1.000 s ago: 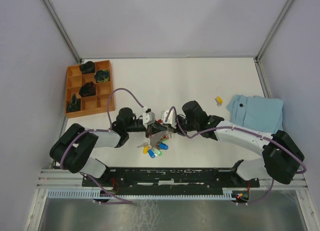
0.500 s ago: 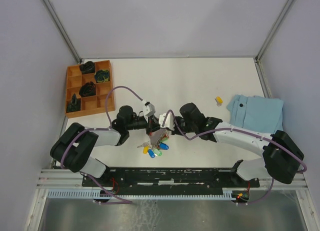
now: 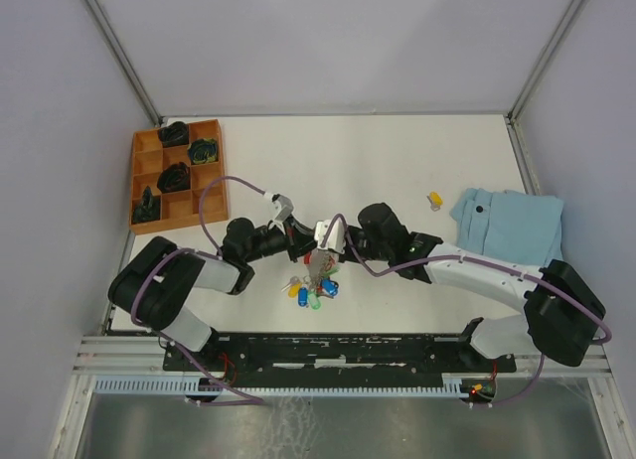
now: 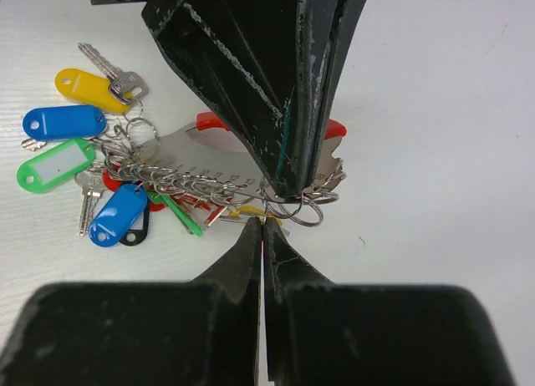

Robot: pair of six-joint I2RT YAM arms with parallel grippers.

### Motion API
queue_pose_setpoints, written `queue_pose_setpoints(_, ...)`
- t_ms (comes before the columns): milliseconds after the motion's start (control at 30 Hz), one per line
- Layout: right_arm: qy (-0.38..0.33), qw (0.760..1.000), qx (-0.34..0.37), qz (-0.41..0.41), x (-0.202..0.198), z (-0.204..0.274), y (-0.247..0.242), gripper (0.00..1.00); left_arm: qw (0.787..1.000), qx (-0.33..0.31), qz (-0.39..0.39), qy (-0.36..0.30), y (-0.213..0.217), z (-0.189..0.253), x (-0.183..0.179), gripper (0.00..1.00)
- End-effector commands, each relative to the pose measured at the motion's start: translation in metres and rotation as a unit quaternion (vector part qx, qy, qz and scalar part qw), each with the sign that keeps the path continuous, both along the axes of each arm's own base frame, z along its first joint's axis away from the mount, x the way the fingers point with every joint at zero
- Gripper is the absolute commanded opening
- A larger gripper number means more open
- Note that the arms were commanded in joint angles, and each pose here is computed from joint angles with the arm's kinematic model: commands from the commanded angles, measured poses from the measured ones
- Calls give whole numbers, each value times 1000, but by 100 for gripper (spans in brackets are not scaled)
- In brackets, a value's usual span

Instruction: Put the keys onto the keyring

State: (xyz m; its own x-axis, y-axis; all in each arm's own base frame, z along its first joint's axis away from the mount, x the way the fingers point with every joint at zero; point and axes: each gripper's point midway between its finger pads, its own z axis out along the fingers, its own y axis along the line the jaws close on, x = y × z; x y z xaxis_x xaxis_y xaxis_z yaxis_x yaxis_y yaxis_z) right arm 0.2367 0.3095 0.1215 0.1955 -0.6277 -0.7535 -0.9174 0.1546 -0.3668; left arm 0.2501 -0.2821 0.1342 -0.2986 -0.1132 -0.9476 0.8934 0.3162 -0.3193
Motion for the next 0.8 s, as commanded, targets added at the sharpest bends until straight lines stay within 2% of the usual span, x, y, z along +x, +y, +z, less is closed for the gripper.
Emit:
queue_pose_setpoints(0,-24,999,41,-1,2,29,9,1,997,-72,29,-21,2,32,10,3)
queue_pose_setpoints(200,-40,999,29,5,8,41,7,1,998,-45,24,-23,6,14,1,15)
queue_pose_setpoints(300,-37,999,15,18,7,44,5,1,999,-14,16,-30,10,4,-1,30)
queue_pose_setpoints(500,-32,998,-2,46,2,53,6,1,995,44,3,-90,15,3,-1,37)
queue_pose_setpoints(767,-17,997,-15,72,-4,52,9,1,985,62,-53,-155,10,4,-12,44)
